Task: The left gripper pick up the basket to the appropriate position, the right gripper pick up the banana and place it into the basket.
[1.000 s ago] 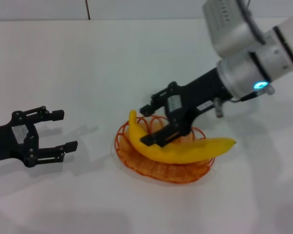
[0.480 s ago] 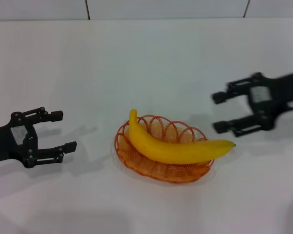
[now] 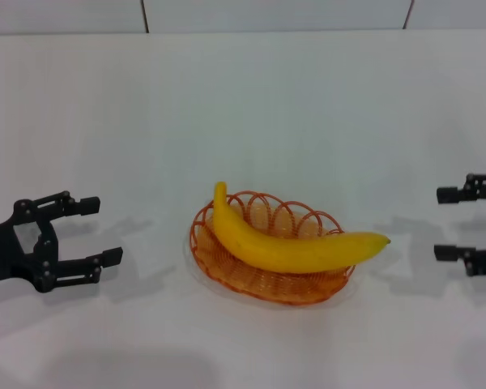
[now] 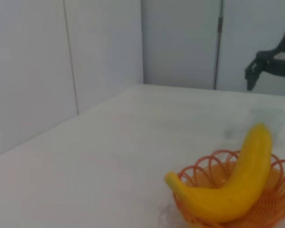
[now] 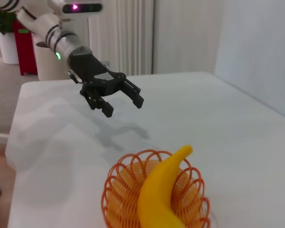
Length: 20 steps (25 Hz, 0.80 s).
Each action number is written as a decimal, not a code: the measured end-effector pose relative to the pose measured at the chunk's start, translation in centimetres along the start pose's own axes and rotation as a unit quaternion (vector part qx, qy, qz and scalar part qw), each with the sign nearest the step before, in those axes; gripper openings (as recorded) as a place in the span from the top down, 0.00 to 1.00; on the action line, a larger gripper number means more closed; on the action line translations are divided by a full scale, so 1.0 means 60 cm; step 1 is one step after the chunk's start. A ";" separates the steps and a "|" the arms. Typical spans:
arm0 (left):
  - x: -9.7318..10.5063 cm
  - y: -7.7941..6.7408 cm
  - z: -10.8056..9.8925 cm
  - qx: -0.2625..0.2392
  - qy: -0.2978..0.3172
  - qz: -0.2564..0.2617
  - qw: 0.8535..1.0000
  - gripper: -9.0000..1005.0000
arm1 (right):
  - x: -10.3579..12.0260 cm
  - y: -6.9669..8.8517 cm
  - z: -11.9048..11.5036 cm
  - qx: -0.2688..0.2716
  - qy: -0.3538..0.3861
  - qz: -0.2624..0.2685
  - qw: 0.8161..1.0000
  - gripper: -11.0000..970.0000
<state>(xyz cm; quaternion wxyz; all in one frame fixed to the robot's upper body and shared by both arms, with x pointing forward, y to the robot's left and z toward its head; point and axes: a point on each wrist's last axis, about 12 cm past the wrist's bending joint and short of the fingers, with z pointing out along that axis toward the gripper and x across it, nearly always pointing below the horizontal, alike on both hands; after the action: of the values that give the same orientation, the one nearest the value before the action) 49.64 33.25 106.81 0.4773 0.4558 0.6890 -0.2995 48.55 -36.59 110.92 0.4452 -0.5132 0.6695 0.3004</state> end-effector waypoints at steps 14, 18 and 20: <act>0.008 -0.014 0.023 0.043 0.008 0.006 0.999 0.16 | 0.048 0.007 0.008 0.015 0.041 0.003 0.999 0.23; 0.008 -0.014 0.023 0.042 0.007 0.009 0.999 0.16 | 0.048 0.007 0.008 0.015 0.040 0.003 0.999 0.23; 0.007 -0.013 0.024 0.041 0.006 0.011 0.999 0.16 | 0.049 0.008 0.008 0.015 0.041 0.003 0.999 0.23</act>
<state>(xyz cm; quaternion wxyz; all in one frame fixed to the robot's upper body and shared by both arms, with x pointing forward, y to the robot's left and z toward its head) 49.43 31.87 105.88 0.4574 0.4844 0.6738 -0.3196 48.03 -37.26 108.05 0.4242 -0.5163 0.6931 0.2706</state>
